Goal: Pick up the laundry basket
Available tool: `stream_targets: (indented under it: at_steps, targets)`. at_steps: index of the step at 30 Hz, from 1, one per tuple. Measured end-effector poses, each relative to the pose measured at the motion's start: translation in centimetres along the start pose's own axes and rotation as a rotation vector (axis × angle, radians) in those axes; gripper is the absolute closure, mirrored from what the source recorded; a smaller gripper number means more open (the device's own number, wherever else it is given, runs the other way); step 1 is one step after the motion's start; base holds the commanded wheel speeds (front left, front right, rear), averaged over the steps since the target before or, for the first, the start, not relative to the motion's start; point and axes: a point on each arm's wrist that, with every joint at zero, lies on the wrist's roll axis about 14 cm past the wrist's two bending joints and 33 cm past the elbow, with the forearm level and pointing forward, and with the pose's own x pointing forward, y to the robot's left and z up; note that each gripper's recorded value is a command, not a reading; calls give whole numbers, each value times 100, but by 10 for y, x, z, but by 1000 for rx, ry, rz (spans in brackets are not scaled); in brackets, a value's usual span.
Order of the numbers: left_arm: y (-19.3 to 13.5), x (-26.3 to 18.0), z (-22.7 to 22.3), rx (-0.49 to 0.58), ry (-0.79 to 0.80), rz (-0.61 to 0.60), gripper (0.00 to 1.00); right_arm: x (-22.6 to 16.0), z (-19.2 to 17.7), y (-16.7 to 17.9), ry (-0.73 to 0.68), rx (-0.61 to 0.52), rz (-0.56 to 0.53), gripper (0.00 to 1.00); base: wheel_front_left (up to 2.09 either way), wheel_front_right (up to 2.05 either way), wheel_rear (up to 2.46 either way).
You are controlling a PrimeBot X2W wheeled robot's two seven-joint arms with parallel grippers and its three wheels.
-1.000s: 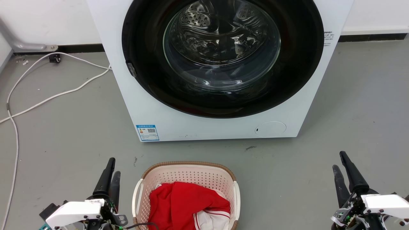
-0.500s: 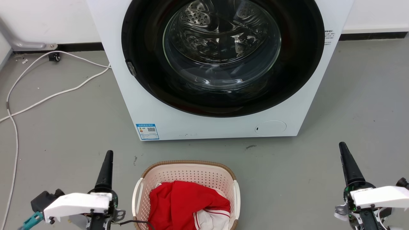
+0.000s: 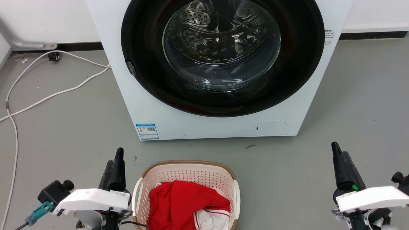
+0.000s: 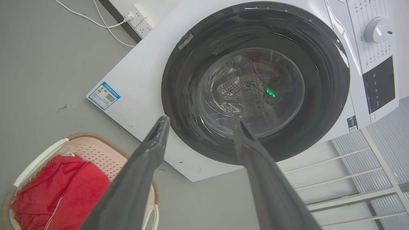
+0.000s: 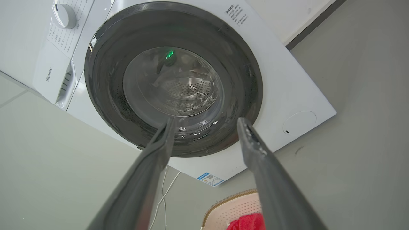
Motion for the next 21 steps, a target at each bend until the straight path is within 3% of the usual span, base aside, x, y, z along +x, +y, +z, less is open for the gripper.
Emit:
stream_targets:
  at_steps: [21]
  targets:
    - [-11,-4,4,280,-56,-33,0,-5,1,9,-23,-314,38,0,0,0,0]
